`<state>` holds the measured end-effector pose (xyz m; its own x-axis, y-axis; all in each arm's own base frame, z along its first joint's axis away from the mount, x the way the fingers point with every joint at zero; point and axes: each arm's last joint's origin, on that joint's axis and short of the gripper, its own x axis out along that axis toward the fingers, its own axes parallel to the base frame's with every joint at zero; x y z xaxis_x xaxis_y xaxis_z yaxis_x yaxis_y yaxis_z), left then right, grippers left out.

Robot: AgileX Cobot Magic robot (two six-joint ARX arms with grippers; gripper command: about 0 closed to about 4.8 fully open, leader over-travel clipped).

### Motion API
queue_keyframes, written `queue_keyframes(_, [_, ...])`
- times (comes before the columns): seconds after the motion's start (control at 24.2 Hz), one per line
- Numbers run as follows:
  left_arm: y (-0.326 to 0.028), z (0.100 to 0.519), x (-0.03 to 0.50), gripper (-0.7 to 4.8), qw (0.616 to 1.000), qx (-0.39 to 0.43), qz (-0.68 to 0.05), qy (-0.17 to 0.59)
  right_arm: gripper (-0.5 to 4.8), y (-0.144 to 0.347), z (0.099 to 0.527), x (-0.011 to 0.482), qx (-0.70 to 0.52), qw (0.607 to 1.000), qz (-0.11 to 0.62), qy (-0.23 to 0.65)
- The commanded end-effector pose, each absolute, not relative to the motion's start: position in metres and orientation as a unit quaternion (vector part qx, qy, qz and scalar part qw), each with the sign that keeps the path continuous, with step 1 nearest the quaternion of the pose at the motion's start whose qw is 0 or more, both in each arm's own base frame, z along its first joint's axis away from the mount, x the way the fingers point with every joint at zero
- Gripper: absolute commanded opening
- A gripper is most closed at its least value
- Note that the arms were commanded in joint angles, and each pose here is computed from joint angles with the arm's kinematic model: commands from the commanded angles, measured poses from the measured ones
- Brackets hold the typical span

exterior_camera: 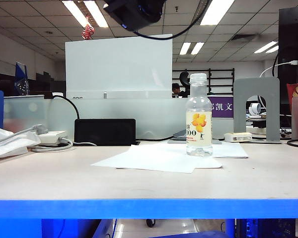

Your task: Rotate the Rubik's Cube so that the bottom side is facing up.

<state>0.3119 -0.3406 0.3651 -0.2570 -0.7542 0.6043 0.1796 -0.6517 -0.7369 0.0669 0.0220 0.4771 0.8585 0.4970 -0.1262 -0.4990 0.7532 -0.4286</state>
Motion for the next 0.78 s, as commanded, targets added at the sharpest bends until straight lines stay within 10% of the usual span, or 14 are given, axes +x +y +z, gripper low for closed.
queue_keyframes(0.04, [-0.339,0.381,0.296,1.92,0.301,-0.489,-0.774,0.267,2.36,0.023,0.473,0.07,-0.225,0.934,0.278,0.023])
queue_keyframes(0.29, [-0.348,0.381,0.285,1.92,0.29,-0.483,-0.779,0.275,3.94,0.024,0.472,0.072,-0.213,0.932,0.29,0.034])
queue_keyframes(0.78, [-0.366,0.378,0.267,1.92,0.276,-0.464,-0.778,0.321,3.93,0.023,0.487,0.061,-0.197,0.934,0.298,0.008])
